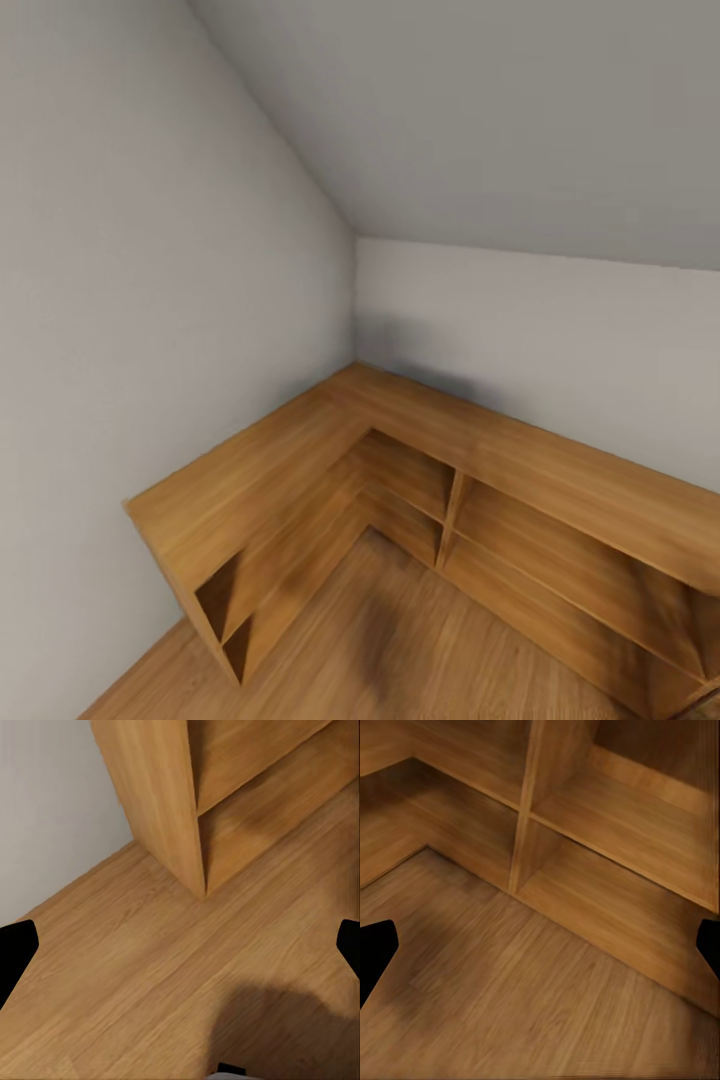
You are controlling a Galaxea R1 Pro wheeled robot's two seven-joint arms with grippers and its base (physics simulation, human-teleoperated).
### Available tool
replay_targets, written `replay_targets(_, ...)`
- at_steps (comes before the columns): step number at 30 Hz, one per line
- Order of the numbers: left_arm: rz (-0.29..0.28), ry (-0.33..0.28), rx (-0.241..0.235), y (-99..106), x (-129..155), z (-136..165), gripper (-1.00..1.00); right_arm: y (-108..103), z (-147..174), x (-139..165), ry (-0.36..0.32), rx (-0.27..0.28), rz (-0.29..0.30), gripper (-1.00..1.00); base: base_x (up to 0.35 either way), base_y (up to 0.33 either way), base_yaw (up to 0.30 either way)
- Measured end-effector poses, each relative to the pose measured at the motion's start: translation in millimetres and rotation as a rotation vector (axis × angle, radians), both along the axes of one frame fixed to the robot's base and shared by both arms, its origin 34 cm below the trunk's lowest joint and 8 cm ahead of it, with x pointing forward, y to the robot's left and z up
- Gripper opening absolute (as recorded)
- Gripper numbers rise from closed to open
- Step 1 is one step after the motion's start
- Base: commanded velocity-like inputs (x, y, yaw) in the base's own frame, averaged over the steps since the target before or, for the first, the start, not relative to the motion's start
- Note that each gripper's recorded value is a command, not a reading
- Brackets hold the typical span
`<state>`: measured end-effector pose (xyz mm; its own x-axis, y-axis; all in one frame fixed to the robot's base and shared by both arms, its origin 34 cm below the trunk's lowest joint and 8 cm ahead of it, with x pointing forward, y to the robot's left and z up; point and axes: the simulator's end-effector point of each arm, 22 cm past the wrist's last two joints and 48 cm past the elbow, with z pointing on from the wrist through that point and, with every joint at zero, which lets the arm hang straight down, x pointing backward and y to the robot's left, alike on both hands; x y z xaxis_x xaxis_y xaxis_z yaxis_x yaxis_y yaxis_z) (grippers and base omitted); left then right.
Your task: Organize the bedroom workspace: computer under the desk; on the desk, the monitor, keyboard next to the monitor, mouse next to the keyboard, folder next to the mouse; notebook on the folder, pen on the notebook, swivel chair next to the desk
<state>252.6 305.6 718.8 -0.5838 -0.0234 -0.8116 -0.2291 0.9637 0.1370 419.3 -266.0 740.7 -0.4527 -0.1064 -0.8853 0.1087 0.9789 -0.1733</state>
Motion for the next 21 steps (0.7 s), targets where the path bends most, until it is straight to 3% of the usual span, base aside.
replay_targets(12,0.001,0.001,0.0,0.2,-0.3,-0.1,1.0,-1.8,-2.7,-1.6,0.015,-0.005,-0.003,1.0,0.178,0.063,-0.287)
replay_targets(21,-0.001,0.003,-0.003,-1.3,-0.6,-0.6,1.0,-2.6,-6.5,-3.5,0.036,-0.011,-0.002,1.0,0.026,0.009,-0.287)
